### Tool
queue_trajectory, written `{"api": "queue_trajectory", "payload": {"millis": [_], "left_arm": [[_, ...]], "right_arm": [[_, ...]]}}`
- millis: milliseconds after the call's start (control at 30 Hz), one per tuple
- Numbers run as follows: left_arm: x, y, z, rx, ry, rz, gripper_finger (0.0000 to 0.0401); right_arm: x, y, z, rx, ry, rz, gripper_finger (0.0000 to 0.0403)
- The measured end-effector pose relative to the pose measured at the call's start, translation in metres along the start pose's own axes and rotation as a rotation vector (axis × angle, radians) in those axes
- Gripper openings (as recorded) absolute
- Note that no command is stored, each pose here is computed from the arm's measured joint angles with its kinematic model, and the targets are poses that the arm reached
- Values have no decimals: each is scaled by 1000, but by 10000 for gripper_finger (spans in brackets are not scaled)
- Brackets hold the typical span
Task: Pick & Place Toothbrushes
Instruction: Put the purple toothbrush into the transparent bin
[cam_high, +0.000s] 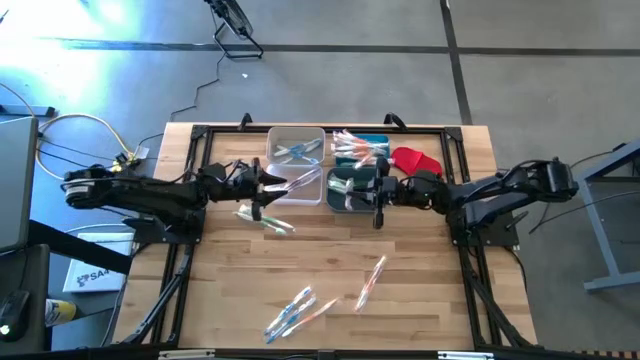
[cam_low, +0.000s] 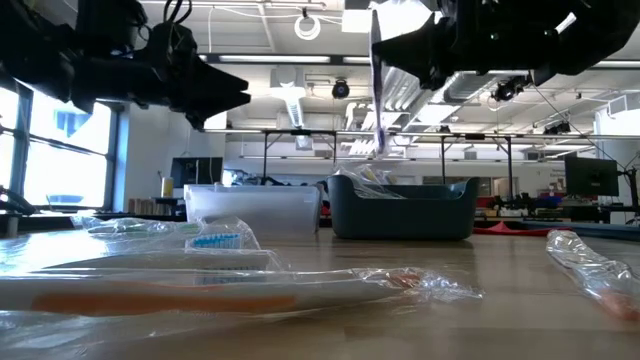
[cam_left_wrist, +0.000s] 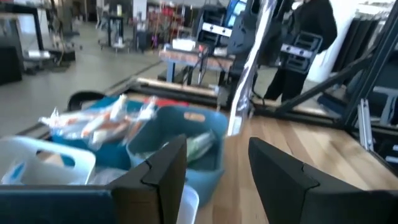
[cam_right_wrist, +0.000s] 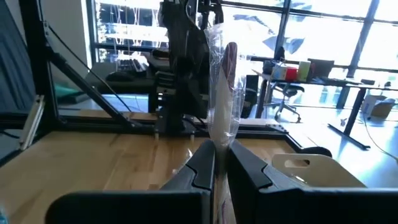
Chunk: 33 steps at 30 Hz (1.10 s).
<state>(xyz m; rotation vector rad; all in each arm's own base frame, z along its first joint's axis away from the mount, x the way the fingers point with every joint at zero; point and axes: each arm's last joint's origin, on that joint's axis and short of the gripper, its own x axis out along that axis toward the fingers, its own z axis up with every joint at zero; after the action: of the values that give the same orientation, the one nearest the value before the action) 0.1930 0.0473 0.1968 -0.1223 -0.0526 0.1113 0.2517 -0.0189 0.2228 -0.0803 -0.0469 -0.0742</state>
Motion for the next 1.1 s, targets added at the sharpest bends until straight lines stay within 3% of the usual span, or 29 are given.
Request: {"api": "queue_trajectory", "payload": {"millis": [167,400,700,1100], "left_arm": [[9,2,-4,9,-57,-8,171],[39,2,-2,18,-32,-70,171],[93,-17,-3,216,55,-162,171],[146,-16,1,142,139,-137,171]], "right_arm": [[0,-7,0,-1,2,-32,15],[0,-10,0,0,-6,-39,15],[0,-9,0,4,-5,-32,15],[0,-5,0,4,-11,50,15]]}}
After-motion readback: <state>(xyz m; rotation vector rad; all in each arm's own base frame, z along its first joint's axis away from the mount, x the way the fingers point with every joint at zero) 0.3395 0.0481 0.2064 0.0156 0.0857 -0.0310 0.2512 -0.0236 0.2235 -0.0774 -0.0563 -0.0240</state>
